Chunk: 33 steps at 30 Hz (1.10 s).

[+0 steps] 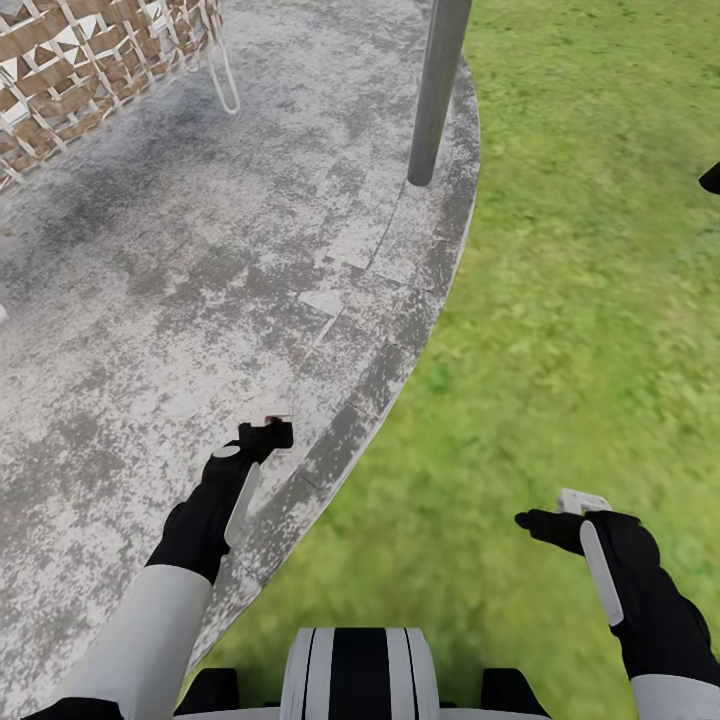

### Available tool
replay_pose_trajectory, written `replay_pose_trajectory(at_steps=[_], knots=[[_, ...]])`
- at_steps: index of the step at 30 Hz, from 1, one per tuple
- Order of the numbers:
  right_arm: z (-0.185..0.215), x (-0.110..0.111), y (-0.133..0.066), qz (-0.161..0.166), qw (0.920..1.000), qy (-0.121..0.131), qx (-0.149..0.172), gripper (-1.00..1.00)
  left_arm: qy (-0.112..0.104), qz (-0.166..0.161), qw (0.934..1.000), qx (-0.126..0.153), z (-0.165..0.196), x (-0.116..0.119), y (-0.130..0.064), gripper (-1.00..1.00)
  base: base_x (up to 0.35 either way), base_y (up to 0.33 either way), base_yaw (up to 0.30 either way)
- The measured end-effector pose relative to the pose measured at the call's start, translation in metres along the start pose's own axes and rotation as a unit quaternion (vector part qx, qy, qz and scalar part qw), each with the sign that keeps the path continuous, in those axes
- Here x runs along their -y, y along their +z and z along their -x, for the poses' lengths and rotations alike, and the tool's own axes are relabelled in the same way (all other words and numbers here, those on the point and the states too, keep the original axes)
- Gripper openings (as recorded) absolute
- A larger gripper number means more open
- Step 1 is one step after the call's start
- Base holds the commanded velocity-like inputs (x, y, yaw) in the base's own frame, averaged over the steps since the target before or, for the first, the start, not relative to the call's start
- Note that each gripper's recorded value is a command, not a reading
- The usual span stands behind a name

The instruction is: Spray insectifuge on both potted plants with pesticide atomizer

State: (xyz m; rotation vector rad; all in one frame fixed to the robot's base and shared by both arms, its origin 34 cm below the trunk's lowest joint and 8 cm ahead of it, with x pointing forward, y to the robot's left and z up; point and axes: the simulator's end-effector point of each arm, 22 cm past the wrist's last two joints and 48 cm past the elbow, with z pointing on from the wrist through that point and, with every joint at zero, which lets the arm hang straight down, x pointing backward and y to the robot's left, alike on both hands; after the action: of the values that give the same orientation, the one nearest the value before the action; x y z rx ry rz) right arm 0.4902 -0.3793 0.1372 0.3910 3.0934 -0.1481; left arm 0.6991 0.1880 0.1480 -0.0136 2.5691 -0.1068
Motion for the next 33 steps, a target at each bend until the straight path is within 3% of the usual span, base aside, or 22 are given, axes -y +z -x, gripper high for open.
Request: replay_pose_trajectory(at_steps=[29, 33], knots=[[-0.0028, 0.0, 0.0022, 0.0, 1.0, 0.0, -0.002, 1.0, 0.0, -0.003, 1.0, -0.005, -0.0042, 0.0022, -0.0004, -1.0, 0.0, 0.0, 0.0], [0.0036, 0.0002, -0.005, 0.001, 1.0, 0.001, 0.006, 1.0, 0.0, -0.003, 1.0, 0.002, 0.0051, 0.0025, -0.0062, -1.0, 0.0, 0.0, 0.0]])
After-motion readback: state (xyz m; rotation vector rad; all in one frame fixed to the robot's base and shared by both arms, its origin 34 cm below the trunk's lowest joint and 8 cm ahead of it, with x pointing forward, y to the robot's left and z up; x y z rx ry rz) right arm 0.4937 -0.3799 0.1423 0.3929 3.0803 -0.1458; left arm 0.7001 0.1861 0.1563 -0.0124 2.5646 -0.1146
